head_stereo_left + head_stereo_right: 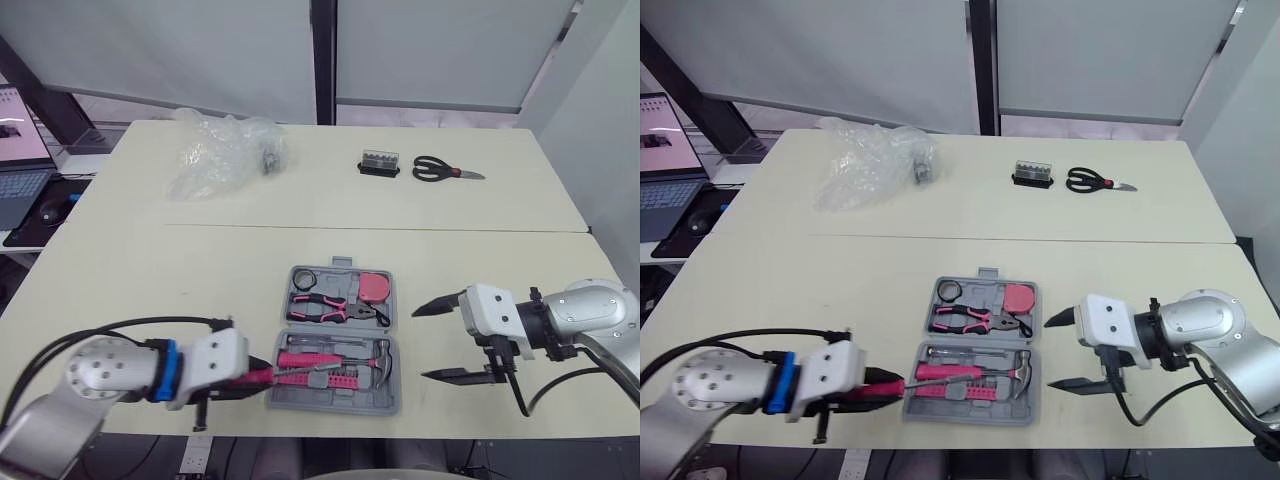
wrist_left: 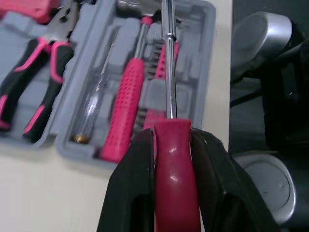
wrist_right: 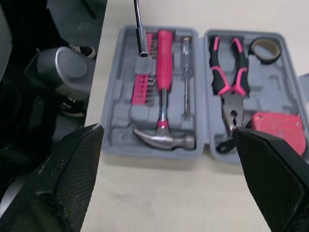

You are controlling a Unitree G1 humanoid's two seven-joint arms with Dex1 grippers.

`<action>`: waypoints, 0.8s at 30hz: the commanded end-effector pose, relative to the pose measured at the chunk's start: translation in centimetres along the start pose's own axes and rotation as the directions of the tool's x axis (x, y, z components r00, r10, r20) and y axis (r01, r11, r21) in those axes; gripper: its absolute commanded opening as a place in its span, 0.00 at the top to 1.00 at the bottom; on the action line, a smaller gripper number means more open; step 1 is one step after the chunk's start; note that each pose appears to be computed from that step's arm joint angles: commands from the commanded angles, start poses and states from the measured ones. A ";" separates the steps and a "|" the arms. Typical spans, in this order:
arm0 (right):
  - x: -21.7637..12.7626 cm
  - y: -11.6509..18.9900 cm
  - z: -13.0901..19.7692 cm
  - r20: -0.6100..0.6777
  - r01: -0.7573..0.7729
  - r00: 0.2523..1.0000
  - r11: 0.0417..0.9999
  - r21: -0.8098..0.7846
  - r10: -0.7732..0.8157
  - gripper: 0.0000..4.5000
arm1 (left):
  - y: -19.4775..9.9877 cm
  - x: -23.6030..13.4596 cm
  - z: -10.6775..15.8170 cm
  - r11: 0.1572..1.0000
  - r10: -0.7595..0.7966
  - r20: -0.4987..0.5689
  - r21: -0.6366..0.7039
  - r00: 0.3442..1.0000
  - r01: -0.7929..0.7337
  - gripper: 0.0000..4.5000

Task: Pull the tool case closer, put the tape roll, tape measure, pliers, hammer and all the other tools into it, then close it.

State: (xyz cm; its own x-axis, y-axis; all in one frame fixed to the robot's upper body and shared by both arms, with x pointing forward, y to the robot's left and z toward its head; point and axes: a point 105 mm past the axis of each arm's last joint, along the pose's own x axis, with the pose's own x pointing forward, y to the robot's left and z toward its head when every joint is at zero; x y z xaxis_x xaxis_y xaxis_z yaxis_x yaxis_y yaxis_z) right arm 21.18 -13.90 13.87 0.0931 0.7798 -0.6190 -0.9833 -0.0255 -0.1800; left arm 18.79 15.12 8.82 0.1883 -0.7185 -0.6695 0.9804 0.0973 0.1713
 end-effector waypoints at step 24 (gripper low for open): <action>-0.9 2.2 -1.1 -0.099 -0.070 0.992 0.997 0.030 0.072 0.00 | -1.9 6.1 2.1 0.989 -0.086 -0.137 0.105 0.987 0.100 0.84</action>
State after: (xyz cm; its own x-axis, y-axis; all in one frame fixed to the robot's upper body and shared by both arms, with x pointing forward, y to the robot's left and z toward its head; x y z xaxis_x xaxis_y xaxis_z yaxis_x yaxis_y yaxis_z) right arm 19.14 -15.48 12.47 0.0244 0.7144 -0.6993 -0.9964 -0.0398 -0.0754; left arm 18.18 9.54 5.63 0.1057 -0.6172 -0.7797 0.9869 -0.0313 0.1586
